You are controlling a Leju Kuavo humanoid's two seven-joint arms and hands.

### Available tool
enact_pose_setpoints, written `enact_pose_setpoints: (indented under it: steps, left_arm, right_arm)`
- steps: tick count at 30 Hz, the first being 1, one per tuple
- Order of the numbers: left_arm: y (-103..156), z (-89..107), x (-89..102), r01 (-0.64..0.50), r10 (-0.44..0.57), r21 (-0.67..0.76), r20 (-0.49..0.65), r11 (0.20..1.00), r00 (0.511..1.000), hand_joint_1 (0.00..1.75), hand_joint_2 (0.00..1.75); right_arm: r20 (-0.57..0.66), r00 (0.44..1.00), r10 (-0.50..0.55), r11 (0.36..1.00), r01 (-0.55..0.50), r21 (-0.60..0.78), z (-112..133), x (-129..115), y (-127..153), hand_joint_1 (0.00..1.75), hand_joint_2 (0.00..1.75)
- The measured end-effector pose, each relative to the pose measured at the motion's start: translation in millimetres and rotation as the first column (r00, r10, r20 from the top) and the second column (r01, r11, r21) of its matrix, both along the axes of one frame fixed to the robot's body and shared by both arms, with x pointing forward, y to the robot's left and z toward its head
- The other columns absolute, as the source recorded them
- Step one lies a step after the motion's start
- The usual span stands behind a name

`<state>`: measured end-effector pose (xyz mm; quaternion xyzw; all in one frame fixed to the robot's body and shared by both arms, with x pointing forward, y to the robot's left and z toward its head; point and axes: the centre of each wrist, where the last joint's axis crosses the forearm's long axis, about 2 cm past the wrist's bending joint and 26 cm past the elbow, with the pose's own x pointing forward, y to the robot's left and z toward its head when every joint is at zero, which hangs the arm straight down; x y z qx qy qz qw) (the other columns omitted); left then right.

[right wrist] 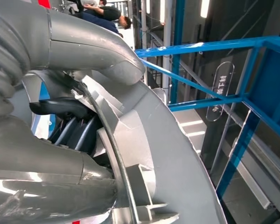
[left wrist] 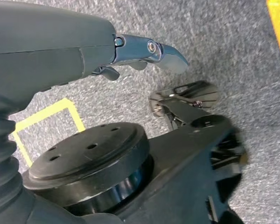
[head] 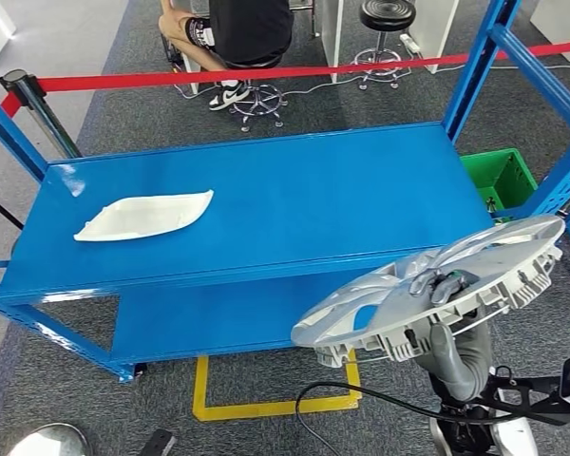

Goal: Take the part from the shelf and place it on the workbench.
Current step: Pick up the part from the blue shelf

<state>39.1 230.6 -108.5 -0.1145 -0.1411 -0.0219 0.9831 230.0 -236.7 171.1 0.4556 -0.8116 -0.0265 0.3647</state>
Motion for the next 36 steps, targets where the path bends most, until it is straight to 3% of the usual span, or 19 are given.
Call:
enact_pose_setpoints:
  steps: [19, 24, 32, 36]
  left_arm:
    - [-1, 0.4, 1.3, 0.018, -0.018, -0.03, -0.005, 0.999, 1.0, 0.0, 1.75]
    - [20, -1.6, -3.4, 0.039, -0.037, -0.125, 0.022, 0.991, 0.999, 0.0, 1.75]
    - [40, -3.3, -8.5, 0.035, -0.034, -0.091, 0.012, 0.995, 0.999, 0.0, 1.75]
    - [23, -2.2, -1.9, 0.019, -0.019, 0.008, 0.008, 1.0, 1.0, 0.0, 1.75]
  right_arm:
    - [-0.01, 1.0, -0.017, 1.0, 0.017, -0.006, -2, -4, 0, 1.75, 1.75]
    - [0.014, 0.999, -0.032, 0.999, 0.033, -0.018, 2, -6, 4, 1.75, 1.75]
    - [0.037, 0.998, -0.05, 0.998, 0.048, 0.045, 7, -8, 8, 1.75, 1.75]
    - [0.044, 0.995, -0.088, 0.987, 0.081, 0.135, 11, -10, 5, 1.75, 1.75]
